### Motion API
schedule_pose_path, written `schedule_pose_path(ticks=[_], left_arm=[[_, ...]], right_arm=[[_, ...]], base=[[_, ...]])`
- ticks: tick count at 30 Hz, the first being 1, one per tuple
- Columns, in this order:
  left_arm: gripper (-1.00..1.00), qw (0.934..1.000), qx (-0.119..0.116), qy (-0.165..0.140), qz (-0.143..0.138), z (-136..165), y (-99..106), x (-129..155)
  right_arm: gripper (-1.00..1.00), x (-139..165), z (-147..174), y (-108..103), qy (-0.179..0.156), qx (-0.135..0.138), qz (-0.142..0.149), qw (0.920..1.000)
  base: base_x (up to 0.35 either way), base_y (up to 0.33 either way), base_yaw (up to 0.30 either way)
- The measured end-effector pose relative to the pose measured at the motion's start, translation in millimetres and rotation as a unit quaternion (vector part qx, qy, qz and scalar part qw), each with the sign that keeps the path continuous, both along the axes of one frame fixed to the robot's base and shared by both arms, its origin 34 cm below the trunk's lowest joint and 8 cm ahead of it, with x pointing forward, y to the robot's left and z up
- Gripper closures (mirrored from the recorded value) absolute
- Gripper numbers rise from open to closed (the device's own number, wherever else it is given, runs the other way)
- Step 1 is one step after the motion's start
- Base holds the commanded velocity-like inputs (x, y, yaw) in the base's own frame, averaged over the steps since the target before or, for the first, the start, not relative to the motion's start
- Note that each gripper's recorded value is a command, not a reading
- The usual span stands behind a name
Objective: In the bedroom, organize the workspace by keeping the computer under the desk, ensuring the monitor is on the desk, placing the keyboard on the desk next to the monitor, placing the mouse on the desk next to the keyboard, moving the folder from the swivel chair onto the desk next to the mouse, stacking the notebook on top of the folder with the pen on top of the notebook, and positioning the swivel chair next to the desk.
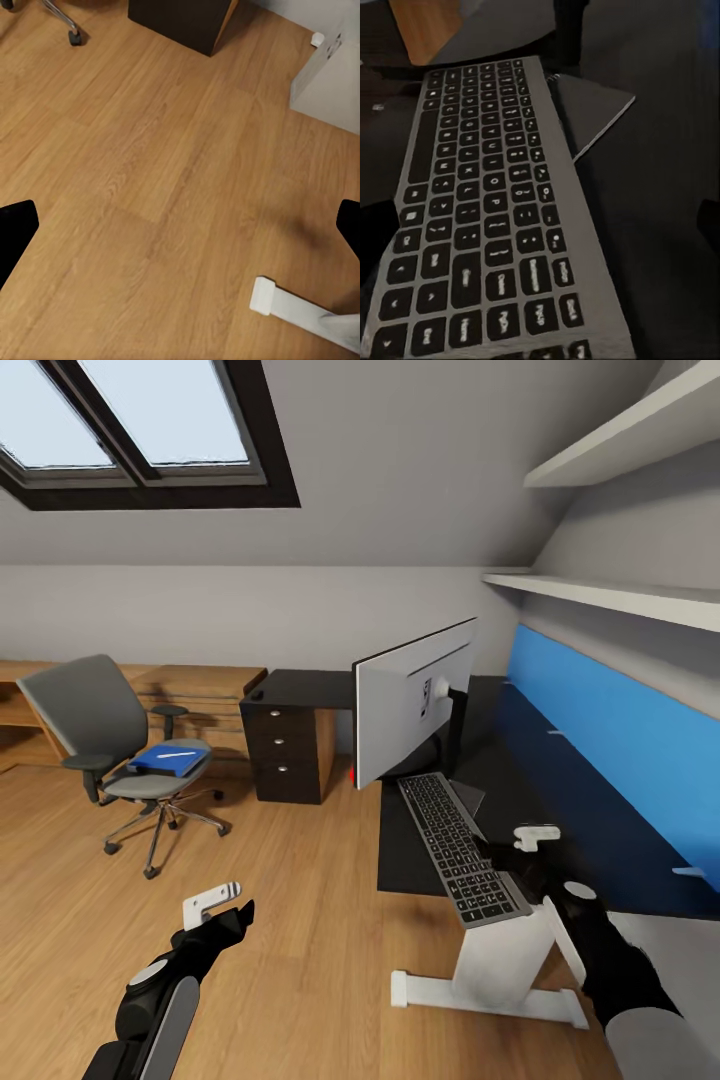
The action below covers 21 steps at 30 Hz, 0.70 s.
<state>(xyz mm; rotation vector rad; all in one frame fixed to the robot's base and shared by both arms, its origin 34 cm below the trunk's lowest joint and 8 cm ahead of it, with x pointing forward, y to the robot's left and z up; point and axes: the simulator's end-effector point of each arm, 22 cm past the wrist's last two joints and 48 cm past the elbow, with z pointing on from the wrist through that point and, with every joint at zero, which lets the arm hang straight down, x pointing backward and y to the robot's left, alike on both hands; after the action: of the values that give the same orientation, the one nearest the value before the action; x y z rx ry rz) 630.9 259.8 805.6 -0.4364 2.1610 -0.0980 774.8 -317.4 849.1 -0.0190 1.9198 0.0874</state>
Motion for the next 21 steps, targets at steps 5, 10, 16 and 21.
schedule_pose_path(ticks=[5,10,16,21], left_arm=[[-1.00,1.0000,0.000,0.000,-0.001,0.2,-0.1,0.2],[-1.00,1.0000,0.000,-0.001,-0.001,0.5,-0.2,0.5],[-1.00,0.9999,-0.007,-0.008,-0.006,5.5,-9.5,2.3],[-1.00,0.9999,-0.012,-0.008,-0.004,6.0,-13.1,2.4]], right_arm=[[-1.00,-19.7,8.4,5.0,-0.001,0.053,-0.073,0.9959],[-1.00,-38.7,2.4,8.5,0.009,0.128,-0.111,0.9855],[-1.00,-52.1,-8.1,14.2,0.018,0.179,-0.129,0.9752],[-1.00,-54.8,-11.2,18.0,0.020,0.172,-0.132,0.9761]], base=[[0.000,0.000,0.000],[0.000,0.000,0.000],[0.000,0.000,0.000],[0.000,0.000,0.000]])
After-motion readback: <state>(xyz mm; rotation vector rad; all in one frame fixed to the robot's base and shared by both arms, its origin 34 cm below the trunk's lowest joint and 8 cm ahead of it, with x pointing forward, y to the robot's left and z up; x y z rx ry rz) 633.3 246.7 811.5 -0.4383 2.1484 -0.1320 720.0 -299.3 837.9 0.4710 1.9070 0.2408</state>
